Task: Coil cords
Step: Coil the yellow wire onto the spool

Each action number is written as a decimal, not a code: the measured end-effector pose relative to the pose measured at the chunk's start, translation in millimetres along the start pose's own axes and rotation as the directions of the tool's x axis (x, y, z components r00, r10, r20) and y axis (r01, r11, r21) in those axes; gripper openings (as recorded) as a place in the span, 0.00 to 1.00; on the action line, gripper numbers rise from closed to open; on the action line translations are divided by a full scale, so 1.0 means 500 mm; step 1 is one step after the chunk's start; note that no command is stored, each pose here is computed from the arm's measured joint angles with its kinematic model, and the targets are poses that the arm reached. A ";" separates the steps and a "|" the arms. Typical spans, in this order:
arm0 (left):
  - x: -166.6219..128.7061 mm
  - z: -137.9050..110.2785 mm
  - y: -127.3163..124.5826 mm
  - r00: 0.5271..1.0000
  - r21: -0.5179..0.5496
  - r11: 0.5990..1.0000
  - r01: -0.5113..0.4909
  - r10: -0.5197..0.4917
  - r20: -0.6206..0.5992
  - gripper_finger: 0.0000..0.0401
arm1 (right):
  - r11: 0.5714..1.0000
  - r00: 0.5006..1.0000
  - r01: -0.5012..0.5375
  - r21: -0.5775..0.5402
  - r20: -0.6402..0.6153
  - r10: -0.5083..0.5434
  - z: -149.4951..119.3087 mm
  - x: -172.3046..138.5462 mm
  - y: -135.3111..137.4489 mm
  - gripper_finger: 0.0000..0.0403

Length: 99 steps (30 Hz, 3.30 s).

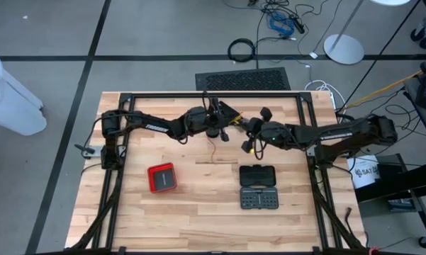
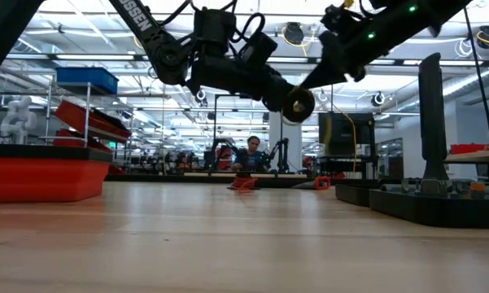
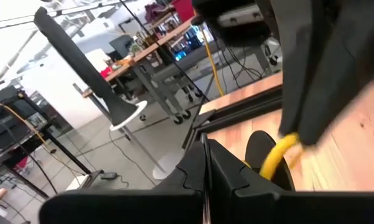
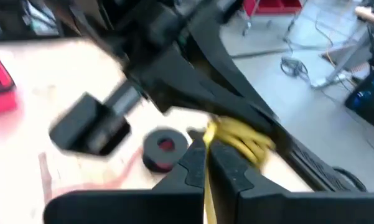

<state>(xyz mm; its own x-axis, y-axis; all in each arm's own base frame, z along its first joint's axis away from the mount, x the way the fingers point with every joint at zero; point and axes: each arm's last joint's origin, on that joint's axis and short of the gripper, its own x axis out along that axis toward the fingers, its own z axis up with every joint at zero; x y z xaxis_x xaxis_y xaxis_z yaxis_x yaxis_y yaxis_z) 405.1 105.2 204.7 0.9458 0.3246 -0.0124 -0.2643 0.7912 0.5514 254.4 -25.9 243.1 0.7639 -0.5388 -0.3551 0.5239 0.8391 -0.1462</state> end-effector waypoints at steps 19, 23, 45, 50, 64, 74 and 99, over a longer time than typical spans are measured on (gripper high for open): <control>-0.001 0.032 -0.014 0.992 -0.122 0.989 0.082 -0.069 0.109 0.02 | 0.992 0.980 0.053 -0.117 -0.185 -0.074 -0.026 -0.037 -0.045 0.00; -0.001 0.033 -0.010 0.992 -0.123 0.990 0.065 -0.050 0.116 0.02 | 0.997 0.974 0.035 -0.075 -0.220 -0.051 -0.067 -0.032 -0.043 0.02; -0.002 0.044 -0.006 0.986 -0.188 0.981 0.049 -0.018 0.164 0.02 | 0.983 0.987 0.096 0.157 0.110 -0.114 -0.217 0.135 -0.010 0.23; -0.003 0.048 -0.011 0.986 -0.187 0.981 0.056 -0.024 0.167 0.02 | 0.974 0.974 0.195 0.115 0.094 -0.207 -0.224 0.144 -0.007 0.20; -0.003 0.048 -0.013 0.986 -0.187 0.981 0.059 -0.027 0.167 0.02 | 0.989 0.983 0.149 0.021 0.104 -0.151 -0.221 0.102 0.025 0.19; -0.003 0.048 -0.013 0.986 -0.188 0.980 0.062 -0.031 0.162 0.02 | 0.985 0.971 0.174 -0.020 0.168 -0.168 -0.206 0.010 0.042 0.19; -0.008 0.069 -0.035 0.977 -0.190 0.978 0.084 -0.044 0.207 0.02 | 0.984 0.981 0.179 -0.004 0.073 -0.178 -0.218 0.011 0.016 0.19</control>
<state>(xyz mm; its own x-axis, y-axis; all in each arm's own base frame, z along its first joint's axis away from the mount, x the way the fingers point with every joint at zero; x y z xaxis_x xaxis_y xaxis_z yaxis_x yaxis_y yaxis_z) 412.4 72.4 223.8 0.9750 0.1756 0.1362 -0.2151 0.8997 0.3799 221.8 -14.2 139.3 0.6841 -0.6834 -0.2547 0.6504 0.7297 -0.2109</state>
